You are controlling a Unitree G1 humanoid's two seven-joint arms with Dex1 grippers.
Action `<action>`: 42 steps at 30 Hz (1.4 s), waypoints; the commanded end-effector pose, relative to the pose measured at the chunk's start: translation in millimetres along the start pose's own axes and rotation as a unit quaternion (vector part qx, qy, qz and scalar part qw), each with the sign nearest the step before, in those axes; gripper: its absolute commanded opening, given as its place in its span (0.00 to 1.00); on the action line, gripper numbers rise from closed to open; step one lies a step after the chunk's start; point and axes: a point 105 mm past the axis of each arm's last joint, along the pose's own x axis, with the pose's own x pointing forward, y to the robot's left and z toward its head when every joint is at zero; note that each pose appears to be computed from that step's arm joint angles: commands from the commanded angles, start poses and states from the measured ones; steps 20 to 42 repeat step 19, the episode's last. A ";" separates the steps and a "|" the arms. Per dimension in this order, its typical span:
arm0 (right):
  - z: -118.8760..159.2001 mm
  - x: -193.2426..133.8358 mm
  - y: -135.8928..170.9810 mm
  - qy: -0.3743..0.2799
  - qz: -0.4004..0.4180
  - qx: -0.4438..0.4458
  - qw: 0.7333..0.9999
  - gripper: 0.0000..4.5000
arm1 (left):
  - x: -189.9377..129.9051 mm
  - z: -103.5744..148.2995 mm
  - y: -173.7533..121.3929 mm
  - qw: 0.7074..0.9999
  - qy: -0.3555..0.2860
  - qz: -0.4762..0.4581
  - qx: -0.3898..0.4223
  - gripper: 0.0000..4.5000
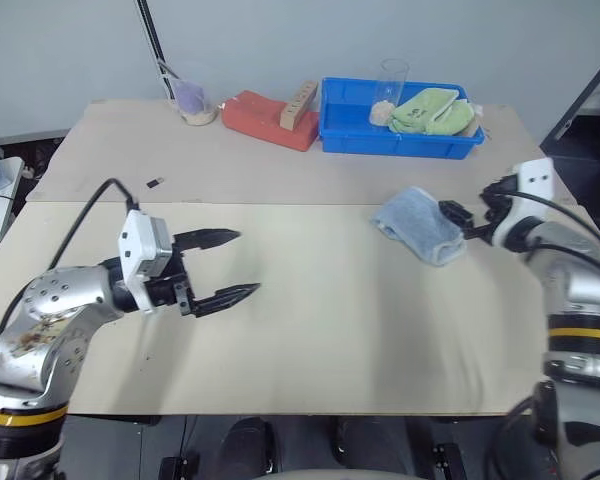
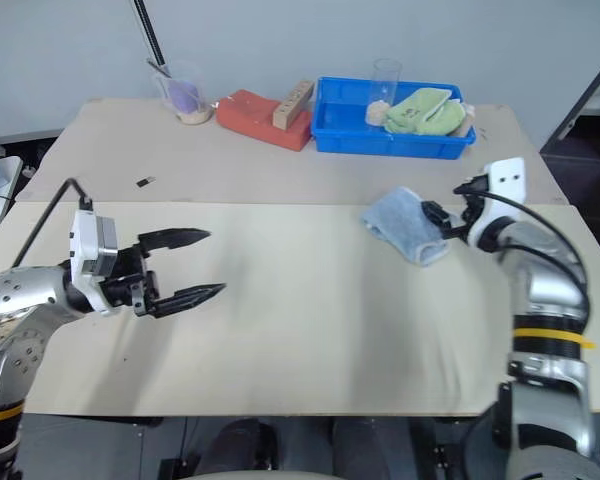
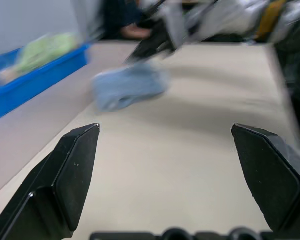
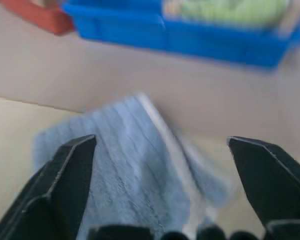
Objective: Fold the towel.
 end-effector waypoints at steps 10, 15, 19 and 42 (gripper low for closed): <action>-6.5 -66.2 63.1 0.064 0.270 -0.131 0.952 1.00 | -67.4 -36.6 20.5 0.981 0.124 0.152 0.003 1.00; -12.7 -64.1 63.7 0.068 0.266 -0.131 0.953 1.00 | -68.3 -39.4 17.0 0.980 0.123 0.154 -0.007 1.00; -12.8 -60.1 64.0 0.067 0.267 -0.131 0.953 1.00 | -67.1 -42.9 15.1 0.982 0.130 0.140 -0.006 1.00; -12.8 -60.1 64.0 0.067 0.267 -0.131 0.953 1.00 | -67.1 -42.9 15.1 0.982 0.130 0.140 -0.006 1.00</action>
